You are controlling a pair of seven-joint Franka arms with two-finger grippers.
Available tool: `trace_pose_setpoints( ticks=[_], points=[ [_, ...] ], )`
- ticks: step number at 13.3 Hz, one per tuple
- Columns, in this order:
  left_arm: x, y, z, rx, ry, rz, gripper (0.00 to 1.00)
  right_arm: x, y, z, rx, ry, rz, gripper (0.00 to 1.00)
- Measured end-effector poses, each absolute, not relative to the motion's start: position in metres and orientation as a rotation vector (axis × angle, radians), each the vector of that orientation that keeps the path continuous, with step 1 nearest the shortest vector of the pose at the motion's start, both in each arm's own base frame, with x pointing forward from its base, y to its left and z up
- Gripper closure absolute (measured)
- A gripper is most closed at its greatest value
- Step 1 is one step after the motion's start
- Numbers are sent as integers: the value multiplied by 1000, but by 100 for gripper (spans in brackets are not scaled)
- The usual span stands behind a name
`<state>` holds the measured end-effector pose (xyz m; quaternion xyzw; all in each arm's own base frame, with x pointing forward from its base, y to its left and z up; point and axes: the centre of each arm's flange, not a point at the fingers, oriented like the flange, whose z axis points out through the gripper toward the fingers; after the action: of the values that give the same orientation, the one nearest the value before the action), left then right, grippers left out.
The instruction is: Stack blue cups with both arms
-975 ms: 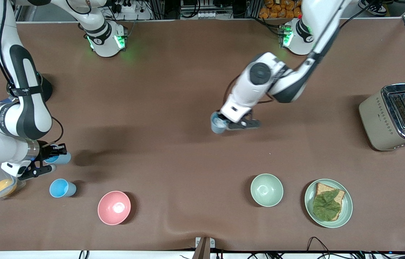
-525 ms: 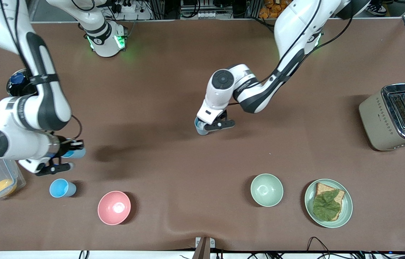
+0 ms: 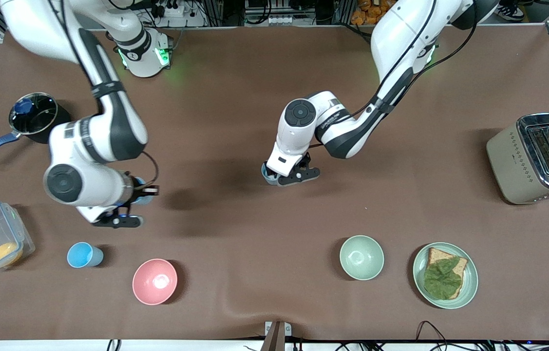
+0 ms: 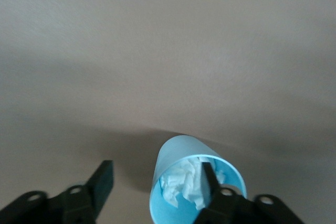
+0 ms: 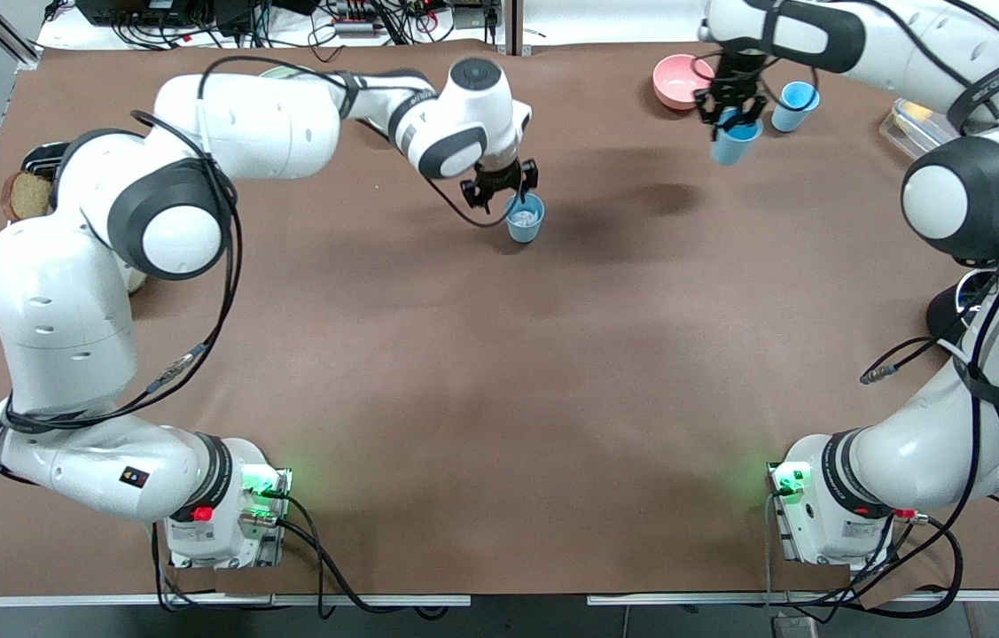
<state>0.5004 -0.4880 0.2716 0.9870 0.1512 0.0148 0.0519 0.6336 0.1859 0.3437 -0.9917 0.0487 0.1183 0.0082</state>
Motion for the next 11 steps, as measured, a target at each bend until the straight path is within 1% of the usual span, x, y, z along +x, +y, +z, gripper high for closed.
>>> trace_pose_setpoints(
  ticks=[1,2,4,6,9,11],
  points=[
    [506,-485,298,3005,488,55,7,628,214,349,-3097,201,357,92],
    [513,-477,329,3007,518,80,0,622,240,354,-3097,255,343,92],
    [527,-452,387,2999,581,156,0,614,278,360,-3069,358,318,92],
    [540,-419,427,3022,579,212,0,608,319,356,-3015,414,272,92],
    [574,-343,464,3075,503,218,0,584,402,353,-2996,391,210,92],
    [595,-283,484,3123,412,221,0,575,444,361,-2975,384,166,92]
  ],
)
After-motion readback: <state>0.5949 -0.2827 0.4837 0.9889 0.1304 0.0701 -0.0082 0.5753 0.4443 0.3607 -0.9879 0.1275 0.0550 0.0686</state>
